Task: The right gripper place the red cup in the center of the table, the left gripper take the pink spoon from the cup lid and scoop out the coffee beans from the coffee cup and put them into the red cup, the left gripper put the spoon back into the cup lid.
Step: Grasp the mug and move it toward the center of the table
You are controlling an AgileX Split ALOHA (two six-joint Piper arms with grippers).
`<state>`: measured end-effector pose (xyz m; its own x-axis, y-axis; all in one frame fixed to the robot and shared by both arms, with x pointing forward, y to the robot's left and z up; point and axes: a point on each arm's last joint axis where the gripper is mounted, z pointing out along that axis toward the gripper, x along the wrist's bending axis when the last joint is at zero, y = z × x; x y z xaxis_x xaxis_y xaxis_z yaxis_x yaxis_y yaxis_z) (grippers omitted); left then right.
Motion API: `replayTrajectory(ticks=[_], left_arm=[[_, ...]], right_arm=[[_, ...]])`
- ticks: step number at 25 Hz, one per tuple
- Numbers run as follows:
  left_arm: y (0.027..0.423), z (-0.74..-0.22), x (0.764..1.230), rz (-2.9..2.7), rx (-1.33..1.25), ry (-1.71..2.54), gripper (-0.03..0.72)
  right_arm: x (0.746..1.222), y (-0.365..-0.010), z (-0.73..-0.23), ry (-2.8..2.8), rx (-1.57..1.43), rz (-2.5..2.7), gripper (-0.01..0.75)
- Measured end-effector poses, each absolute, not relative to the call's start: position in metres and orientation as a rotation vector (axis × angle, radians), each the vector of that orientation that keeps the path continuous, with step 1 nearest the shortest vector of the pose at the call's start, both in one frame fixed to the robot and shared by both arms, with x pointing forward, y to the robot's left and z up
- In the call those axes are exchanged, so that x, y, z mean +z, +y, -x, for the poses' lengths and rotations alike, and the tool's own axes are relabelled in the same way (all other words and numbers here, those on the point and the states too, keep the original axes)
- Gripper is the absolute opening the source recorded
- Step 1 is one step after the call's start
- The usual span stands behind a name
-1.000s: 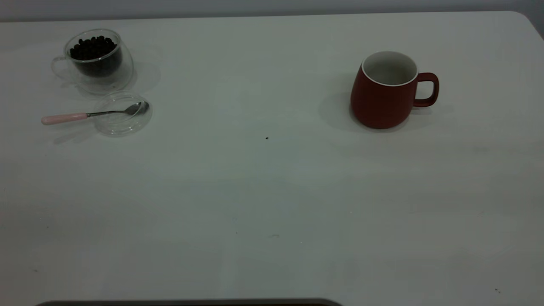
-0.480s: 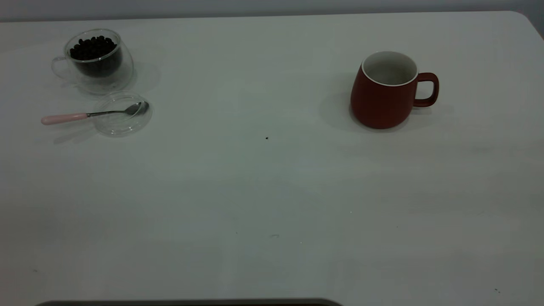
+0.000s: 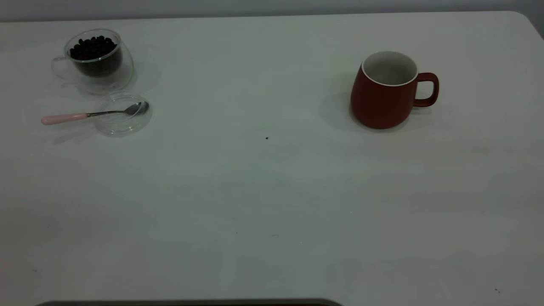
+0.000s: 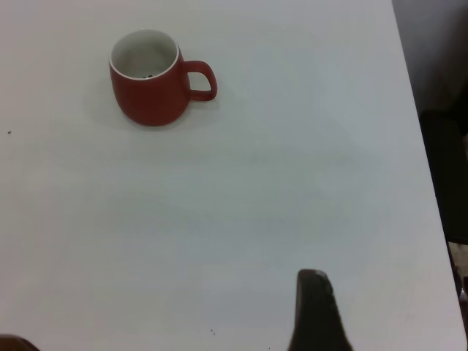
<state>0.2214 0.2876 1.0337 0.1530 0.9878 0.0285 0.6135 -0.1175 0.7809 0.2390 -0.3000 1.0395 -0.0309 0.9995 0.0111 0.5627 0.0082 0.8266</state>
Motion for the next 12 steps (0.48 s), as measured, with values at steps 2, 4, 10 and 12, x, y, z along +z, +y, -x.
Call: replayTrajectory(ticks=[2,4,10,12], left_arm=[[0.2876,-0.2214,1.0337,-1.808,0.767,1.528,0.434],[0.2876,-0.2214,1.0337,-1.808,0.767,1.528,0.434],[0.2876,-0.2214,1.0337,-1.808,0.767,1.528,0.434],[0.2876,-0.2214,1.0337,-1.808,0.767,1.528,0.434]], right_arm=[[1.0395,-0.3000,-0.2390,1.662,0.890,-1.621,0.534],[1.0395,-0.3000,-0.2390,1.662,0.890,-1.621,0.534],[1.0396,-0.2962,-0.2387,1.679,0.938,-1.630,0.534],[1.0398,-0.2946,-0.2387,1.695,0.952,-1.619,0.534]])
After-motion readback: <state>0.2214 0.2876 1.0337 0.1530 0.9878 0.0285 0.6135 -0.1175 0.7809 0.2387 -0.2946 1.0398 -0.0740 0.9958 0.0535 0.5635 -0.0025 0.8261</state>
